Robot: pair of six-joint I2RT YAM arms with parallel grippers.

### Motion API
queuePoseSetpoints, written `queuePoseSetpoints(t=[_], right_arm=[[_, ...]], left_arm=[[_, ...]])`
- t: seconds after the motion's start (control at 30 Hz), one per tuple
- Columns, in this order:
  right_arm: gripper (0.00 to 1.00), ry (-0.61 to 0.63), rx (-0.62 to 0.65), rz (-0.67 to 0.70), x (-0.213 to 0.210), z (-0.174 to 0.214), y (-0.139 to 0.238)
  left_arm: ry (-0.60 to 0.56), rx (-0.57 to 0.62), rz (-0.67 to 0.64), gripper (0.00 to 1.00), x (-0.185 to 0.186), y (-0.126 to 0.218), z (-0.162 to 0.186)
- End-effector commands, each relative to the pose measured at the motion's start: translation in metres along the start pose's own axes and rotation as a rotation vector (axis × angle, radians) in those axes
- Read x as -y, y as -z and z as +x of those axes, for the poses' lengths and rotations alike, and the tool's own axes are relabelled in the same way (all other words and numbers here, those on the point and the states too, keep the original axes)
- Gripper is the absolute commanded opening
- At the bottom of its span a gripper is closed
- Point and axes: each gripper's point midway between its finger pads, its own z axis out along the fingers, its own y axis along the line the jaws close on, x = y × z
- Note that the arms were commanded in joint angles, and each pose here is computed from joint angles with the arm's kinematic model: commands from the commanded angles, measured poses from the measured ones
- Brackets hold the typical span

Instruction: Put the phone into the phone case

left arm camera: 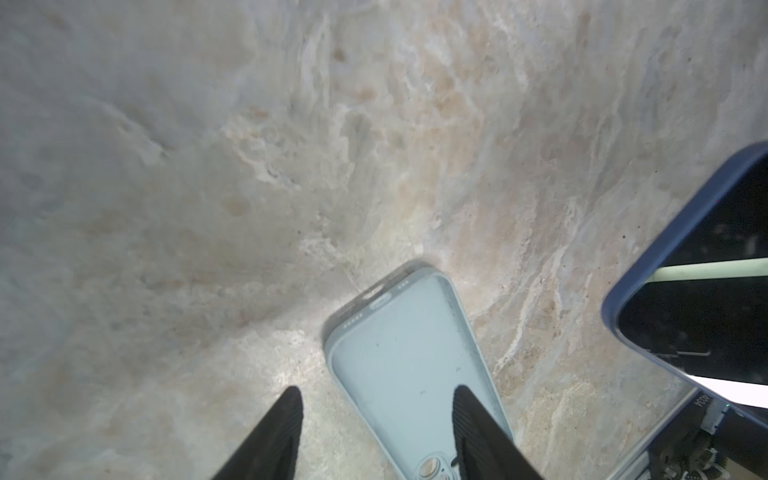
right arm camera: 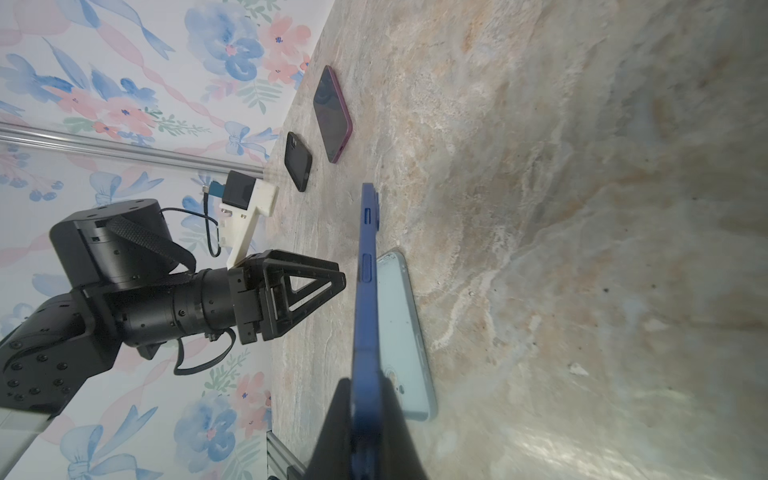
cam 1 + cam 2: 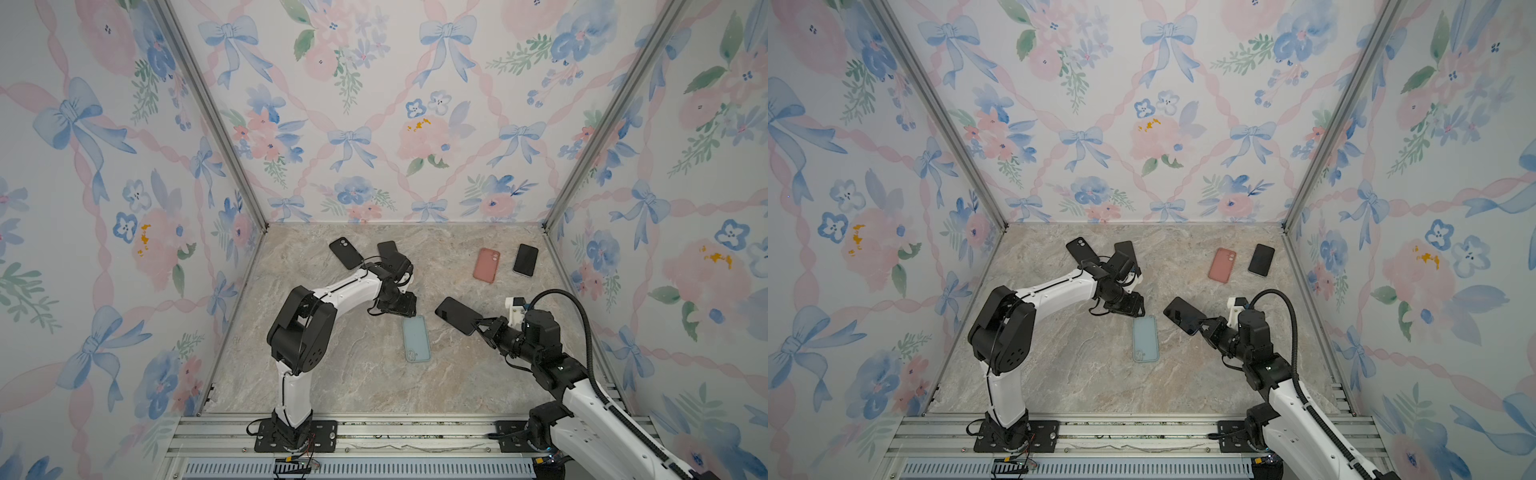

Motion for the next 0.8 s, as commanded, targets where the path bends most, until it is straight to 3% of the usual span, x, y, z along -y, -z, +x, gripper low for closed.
queuePoseSetpoints(t=[0.0,0.27,0.5,0.77], right_arm=[[0.06,0.084,-0.003,-0.034,-0.02,-0.008,0.005],[0.05,0.13,-0.019,-0.019,-0.021,-0.012,0.007],[0.05,0.156,0.002,0.013,-0.018,-0.015,0.024],[0.05,0.177,0.013,0.034,-0.019,-0.019,0.03]], left_arm=[[0.062,0.002,-0.014,0.63,0.003,0.014,0.015],[0.106,0.032,0.069,0.67,0.012,-0.011,0.002],[0.075,-0.013,0.102,0.66,0.015,-0.043,-0.007],[0.03,-0.011,0.156,0.65,0.036,-0.049,-0.02]])
